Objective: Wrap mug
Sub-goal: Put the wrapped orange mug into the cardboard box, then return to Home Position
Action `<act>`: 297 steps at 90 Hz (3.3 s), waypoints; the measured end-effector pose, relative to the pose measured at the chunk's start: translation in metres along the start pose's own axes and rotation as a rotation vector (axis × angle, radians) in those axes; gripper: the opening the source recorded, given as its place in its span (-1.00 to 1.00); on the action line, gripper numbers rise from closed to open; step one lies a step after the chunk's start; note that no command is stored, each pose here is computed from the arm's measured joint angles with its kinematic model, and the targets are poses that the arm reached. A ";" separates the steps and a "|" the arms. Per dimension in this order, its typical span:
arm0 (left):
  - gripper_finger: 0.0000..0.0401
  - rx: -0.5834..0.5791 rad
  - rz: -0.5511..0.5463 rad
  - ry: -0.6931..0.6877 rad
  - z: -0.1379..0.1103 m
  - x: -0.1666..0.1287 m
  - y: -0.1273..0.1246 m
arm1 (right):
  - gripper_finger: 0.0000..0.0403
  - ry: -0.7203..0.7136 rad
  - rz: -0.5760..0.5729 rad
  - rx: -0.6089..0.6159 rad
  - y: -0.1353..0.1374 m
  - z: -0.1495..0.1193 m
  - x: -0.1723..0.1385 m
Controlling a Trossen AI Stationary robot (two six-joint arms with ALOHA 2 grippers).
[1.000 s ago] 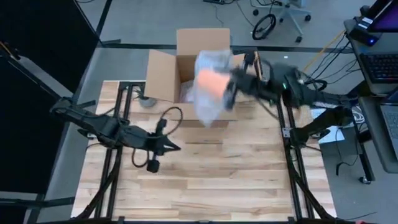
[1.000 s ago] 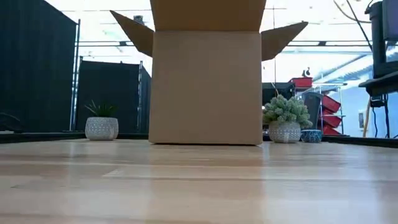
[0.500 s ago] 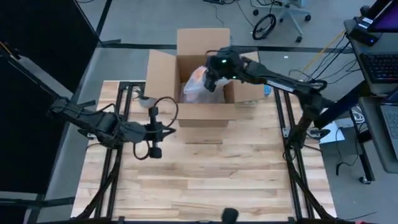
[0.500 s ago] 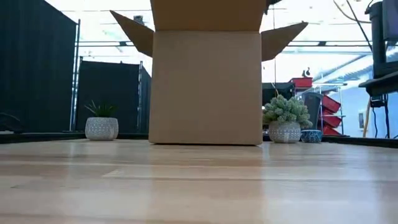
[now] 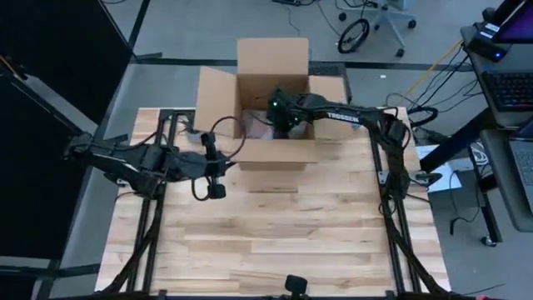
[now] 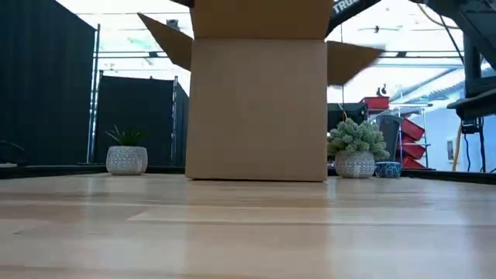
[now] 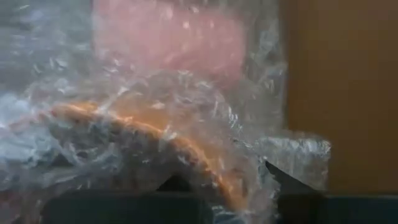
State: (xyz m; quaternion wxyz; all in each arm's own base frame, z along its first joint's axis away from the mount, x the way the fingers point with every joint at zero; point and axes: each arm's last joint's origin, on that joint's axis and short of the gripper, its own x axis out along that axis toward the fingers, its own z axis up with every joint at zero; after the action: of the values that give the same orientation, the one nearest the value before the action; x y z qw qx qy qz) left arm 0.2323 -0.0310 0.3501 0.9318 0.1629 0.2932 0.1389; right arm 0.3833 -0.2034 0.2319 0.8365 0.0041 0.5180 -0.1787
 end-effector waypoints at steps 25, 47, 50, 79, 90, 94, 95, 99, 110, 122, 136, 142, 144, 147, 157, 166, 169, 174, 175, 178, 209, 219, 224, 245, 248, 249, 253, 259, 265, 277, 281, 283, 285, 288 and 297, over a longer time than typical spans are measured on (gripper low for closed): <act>-1.00 0.000 -0.056 0.006 0.000 0.004 -0.004 | -0.44 0.040 0.031 0.045 0.001 -0.005 0.007; -1.00 -0.003 -0.103 0.001 0.000 0.004 -0.005 | 0.24 0.084 0.138 0.130 -0.003 -0.013 0.006; -1.00 -0.003 -0.103 0.001 0.000 0.004 -0.005 | 0.31 0.088 0.137 0.132 -0.004 -0.013 0.003; -1.00 -0.002 -0.103 0.004 0.000 0.004 -0.005 | 0.56 -0.033 0.110 0.152 -0.016 0.009 -0.078; -1.00 -0.002 -0.103 0.004 0.000 0.004 -0.005 | 0.56 -0.097 0.092 0.146 -0.020 0.019 -0.106; -1.00 -0.002 -0.103 0.004 0.000 0.004 -0.005 | 0.56 -0.109 0.086 0.147 -0.021 0.022 -0.112; -1.00 -0.002 -0.103 0.004 0.000 0.004 -0.005 | 0.56 -0.112 0.084 0.148 -0.022 0.023 -0.114; -1.00 -0.002 -0.103 0.004 0.000 0.004 -0.005 | 0.56 -0.121 0.074 0.148 -0.023 0.025 -0.120; -1.00 -0.002 -0.103 0.004 0.000 0.004 -0.005 | 0.56 -0.134 0.066 0.116 -0.025 0.028 -0.134; -1.00 -0.002 -0.103 0.003 0.000 0.004 -0.005 | 0.56 -0.176 0.064 0.068 -0.023 0.026 -0.169; -1.00 -0.007 -0.101 0.003 0.000 0.004 -0.005 | 0.56 -0.315 0.086 0.053 -0.019 0.016 -0.225; -1.00 -0.023 -0.109 -0.002 0.001 0.003 -0.007 | 0.56 -0.365 0.144 0.032 -0.010 0.009 -0.245; -1.00 -0.024 -0.113 -0.005 0.001 0.002 -0.008 | 0.55 -0.380 0.166 0.022 -0.006 0.006 -0.252; -1.00 -0.029 -0.117 -0.008 0.001 0.001 -0.009 | 0.55 -0.406 0.201 -0.002 0.003 0.002 -0.261; -1.00 -0.030 -0.137 -0.021 0.002 -0.003 -0.014 | 0.55 -0.508 0.302 -0.093 0.037 -0.010 -0.282; -1.00 -0.023 -0.157 -0.029 0.002 -0.006 -0.019 | 0.53 -0.583 0.386 -0.175 0.074 -0.022 -0.286; -1.00 -0.021 -0.161 -0.033 0.003 -0.007 -0.020 | 0.50 -0.596 0.421 -0.196 0.088 -0.028 -0.285; -1.00 -0.024 -0.171 -0.036 0.003 -0.008 -0.023 | 0.45 -0.618 0.478 -0.225 0.109 -0.039 -0.283; -1.00 -0.028 -0.173 -0.036 0.003 -0.008 -0.023 | 0.43 -0.621 0.490 -0.228 0.113 -0.042 -0.282; -1.00 -0.033 -0.180 -0.037 0.003 -0.009 -0.025 | 0.39 -0.625 0.532 -0.240 0.126 -0.050 -0.279; -1.00 -0.005 -0.360 -0.022 -0.024 -0.008 -0.050 | -0.40 -0.579 0.684 -0.165 0.207 -0.137 -0.186; -1.00 -0.075 -0.404 -0.113 -0.034 0.001 -0.047 | -0.73 -0.570 0.685 -0.066 0.200 -0.154 -0.163; -1.00 -0.083 -0.408 -0.104 -0.044 0.004 -0.047 | -0.88 -0.557 0.689 -0.027 0.196 -0.160 -0.157; -1.00 -0.157 -0.450 -0.091 -0.067 0.012 -0.057 | -0.96 -0.391 0.879 0.026 0.207 -0.198 -0.156; -1.00 -0.166 -0.452 -0.085 -0.070 0.013 -0.058 | -0.97 -0.371 0.881 0.018 0.208 -0.205 -0.153; -1.00 -0.168 -0.452 -0.084 -0.071 0.014 -0.058 | -0.97 -0.366 0.881 0.016 0.209 -0.207 -0.152; -1.00 -0.172 -0.452 -0.083 -0.075 0.016 -0.060 | -0.99 -0.339 0.874 0.009 0.210 -0.216 -0.146; -1.00 -0.181 -0.445 -0.101 -0.080 0.021 -0.061 | -0.99 -0.345 0.834 0.007 0.207 -0.224 -0.135; -1.00 -0.177 -0.444 -0.145 -0.082 0.027 -0.058 | -0.99 -0.442 0.793 -0.015 0.200 -0.223 -0.126; -1.00 -0.173 -0.446 -0.203 -0.085 0.037 -0.043 | -1.00 -0.629 0.733 -0.048 0.177 -0.215 -0.115; -1.00 -0.218 -0.425 -0.172 -0.087 0.039 -0.037 | -1.00 -0.619 0.704 -0.019 0.168 -0.215 -0.112; -1.00 -0.257 -0.411 -0.159 -0.088 0.040 -0.034 | -1.00 -0.601 0.694 0.010 0.163 -0.215 -0.111; -1.00 -0.298 -0.395 -0.146 -0.089 0.040 -0.032 | -1.00 -0.579 0.687 0.050 0.159 -0.216 -0.110; -1.00 -0.351 -0.372 -0.133 -0.090 0.040 -0.028 | -1.00 -0.551 0.685 0.120 0.154 -0.216 -0.109; -1.00 -0.466 -0.353 -0.109 -0.091 0.041 -0.024 | -1.00 -0.489 0.680 0.251 0.144 -0.220 -0.110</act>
State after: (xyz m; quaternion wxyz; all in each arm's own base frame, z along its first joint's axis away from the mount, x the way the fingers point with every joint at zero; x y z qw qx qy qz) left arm 0.2148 -0.0180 0.2497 0.9681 -0.1018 0.2269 0.0292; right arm 0.1923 0.0059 0.2002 0.9389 0.2336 0.2480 0.0495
